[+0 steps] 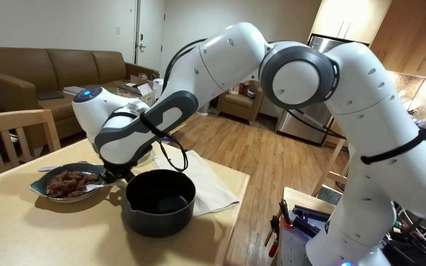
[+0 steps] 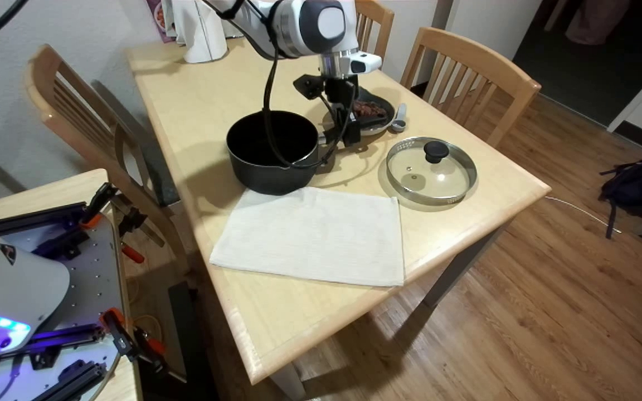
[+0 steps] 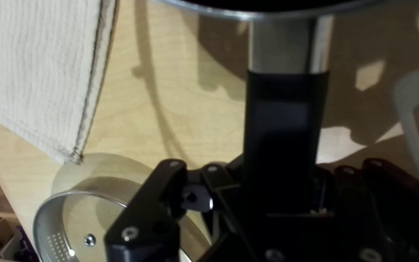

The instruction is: Move the black pot closer to the bowl

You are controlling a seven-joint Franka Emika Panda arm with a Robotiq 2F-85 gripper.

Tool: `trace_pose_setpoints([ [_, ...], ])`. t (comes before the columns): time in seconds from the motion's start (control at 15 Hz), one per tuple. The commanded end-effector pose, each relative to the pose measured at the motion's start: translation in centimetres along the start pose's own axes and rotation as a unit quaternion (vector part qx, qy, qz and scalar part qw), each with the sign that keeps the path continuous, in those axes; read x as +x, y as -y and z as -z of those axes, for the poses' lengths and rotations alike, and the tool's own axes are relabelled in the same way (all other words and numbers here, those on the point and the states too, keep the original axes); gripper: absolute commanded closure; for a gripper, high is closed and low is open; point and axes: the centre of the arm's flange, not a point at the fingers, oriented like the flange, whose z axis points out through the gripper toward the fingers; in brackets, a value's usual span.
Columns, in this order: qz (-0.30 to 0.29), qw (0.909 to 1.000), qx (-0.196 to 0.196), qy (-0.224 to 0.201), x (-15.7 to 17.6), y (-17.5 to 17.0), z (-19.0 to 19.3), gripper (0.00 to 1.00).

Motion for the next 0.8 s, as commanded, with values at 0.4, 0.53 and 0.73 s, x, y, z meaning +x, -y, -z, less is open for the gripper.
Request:
trace_pose_setpoints([
  [0.4,0.096,0.9950,-0.020,-0.018,1.9,1.9,0.7,0.95],
  [0.53,0.078,0.9967,-0.017,-0.015,1.7,0.5,0.7,0.71],
  [0.73,0.076,0.9969,-0.018,-0.012,1.4,0.9,0.5,0.78],
])
